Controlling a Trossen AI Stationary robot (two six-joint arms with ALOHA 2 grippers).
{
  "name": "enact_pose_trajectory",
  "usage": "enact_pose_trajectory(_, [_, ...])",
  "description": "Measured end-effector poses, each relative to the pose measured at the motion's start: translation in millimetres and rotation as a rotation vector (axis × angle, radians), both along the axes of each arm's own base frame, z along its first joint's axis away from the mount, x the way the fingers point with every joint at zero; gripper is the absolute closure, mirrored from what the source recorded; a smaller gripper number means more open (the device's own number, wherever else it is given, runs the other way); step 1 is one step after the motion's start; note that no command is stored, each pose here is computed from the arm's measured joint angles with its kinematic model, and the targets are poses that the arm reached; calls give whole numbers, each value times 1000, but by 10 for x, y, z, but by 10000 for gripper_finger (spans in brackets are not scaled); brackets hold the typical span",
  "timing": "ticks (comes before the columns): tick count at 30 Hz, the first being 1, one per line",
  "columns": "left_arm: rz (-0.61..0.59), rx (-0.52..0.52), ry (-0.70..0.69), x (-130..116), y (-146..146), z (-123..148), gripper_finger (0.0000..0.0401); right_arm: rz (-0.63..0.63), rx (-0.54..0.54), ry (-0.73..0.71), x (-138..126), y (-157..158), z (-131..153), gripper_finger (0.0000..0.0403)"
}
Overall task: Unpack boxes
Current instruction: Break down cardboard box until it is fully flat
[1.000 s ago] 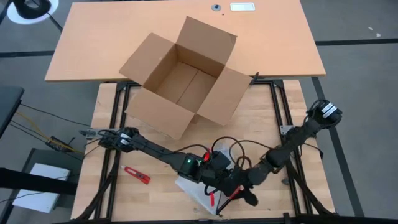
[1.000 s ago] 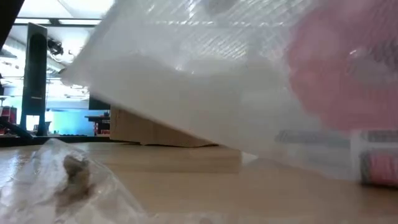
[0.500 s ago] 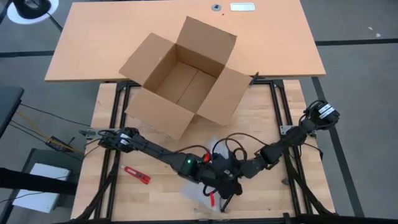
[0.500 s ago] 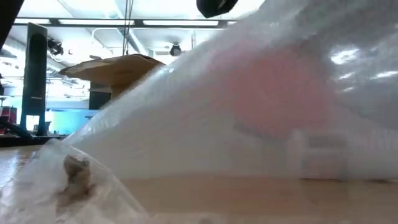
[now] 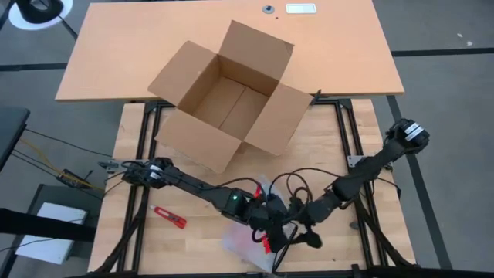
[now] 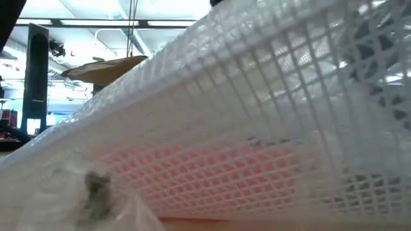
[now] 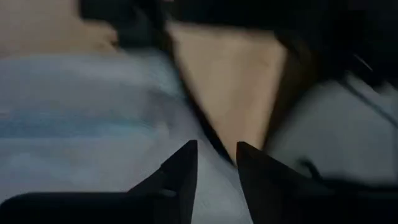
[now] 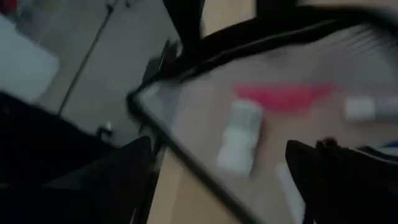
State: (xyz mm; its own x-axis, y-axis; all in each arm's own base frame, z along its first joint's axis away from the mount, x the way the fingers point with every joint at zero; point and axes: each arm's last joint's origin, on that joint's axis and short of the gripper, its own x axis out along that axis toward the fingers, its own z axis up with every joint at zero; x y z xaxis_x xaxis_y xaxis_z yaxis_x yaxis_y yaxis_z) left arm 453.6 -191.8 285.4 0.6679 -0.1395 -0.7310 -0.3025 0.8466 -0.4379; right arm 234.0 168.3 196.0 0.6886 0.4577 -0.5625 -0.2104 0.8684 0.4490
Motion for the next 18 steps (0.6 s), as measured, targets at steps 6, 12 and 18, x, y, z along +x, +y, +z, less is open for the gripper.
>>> enact_pose_trajectory(6, [-289,-170,125,-84,-80,-13,280,37,-80,109,-293,-73,119,55])
enact_pose_trajectory(12, [-345,-241,331,-254,-123,-92,280,35,10,367,-659,-150,224,75])
enact_pose_trajectory(18, [-489,-126,274,-441,-328,26,280,-102,223,249,-800,-13,475,96])
